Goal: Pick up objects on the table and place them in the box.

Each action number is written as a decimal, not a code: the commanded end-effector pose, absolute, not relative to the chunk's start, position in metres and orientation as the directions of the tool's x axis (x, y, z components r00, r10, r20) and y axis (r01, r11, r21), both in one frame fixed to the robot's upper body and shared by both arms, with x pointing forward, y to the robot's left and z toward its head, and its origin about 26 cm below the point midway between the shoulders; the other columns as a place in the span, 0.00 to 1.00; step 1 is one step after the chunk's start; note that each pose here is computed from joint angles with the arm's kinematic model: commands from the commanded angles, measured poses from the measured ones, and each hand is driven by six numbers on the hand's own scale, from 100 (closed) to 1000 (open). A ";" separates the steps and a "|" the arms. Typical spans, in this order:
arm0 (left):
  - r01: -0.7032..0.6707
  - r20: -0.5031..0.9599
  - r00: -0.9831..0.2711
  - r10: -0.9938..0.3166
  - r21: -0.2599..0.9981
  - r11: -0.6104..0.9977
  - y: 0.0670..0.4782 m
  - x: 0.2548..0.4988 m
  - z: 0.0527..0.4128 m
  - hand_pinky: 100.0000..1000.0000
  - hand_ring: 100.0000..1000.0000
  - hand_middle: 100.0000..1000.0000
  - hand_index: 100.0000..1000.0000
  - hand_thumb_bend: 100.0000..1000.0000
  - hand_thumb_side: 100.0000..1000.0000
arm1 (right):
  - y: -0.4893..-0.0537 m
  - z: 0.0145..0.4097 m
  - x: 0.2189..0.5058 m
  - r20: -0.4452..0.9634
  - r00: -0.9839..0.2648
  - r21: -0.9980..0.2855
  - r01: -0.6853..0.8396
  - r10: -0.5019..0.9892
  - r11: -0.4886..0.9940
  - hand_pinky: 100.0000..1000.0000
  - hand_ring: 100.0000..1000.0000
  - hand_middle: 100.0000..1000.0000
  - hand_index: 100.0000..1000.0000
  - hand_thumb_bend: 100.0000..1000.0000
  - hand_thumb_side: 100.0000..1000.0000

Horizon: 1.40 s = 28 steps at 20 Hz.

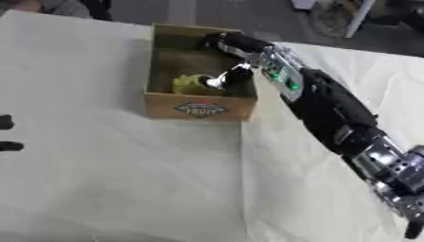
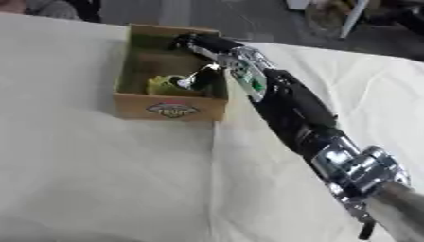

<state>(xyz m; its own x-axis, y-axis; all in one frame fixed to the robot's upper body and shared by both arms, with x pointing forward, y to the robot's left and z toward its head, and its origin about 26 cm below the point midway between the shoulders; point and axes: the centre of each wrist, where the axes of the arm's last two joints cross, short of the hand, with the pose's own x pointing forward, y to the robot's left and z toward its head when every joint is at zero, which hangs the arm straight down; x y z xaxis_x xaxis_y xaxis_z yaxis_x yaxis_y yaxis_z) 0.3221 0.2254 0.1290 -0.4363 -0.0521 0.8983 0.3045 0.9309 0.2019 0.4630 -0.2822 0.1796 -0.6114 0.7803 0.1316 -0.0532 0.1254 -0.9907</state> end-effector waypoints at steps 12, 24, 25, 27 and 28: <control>0.219 0.899 -0.430 -0.084 0.194 0.956 0.243 0.318 0.126 0.59 0.85 0.58 0.66 0.18 0.56 | -0.308 0.244 0.384 0.435 -0.731 -0.756 0.021 0.526 0.654 0.60 0.75 0.71 0.84 0.00 0.00; 0.103 0.897 -0.426 -0.116 0.175 0.979 0.260 0.317 0.126 0.58 0.85 0.57 0.66 0.17 0.56 | -0.341 0.202 0.335 0.729 -0.588 -0.418 0.021 0.350 0.908 0.55 0.71 0.67 0.82 0.00 0.24; 0.092 0.897 -0.426 -0.120 0.175 0.980 0.262 0.317 0.126 0.58 0.85 0.57 0.66 0.17 0.56 | -0.343 0.198 0.334 0.742 -0.577 -0.400 0.028 0.342 0.916 0.54 0.71 0.67 0.82 0.00 0.25; 0.075 0.898 -0.421 -0.126 0.173 0.982 0.265 0.317 0.125 0.58 0.85 0.57 0.66 0.17 0.56 | -0.344 0.189 0.331 0.765 -0.558 -0.362 0.041 0.322 0.931 0.54 0.70 0.66 0.82 0.00 0.29; 0.068 0.899 -0.419 -0.128 0.172 0.983 0.265 0.317 0.124 0.58 0.85 0.57 0.66 0.17 0.56 | -0.344 0.186 0.331 0.774 -0.552 -0.344 0.046 0.310 0.938 0.54 0.70 0.66 0.82 0.00 0.32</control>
<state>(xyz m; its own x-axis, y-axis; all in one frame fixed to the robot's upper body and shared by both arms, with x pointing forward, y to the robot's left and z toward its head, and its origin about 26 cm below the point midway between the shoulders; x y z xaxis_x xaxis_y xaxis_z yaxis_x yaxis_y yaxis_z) 0.3169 0.2596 0.1178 -0.4018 -0.1071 0.9095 0.0903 0.9837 0.1557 0.3322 -0.3411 0.1748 -0.5291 0.3141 0.7883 0.0225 0.9338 -0.3570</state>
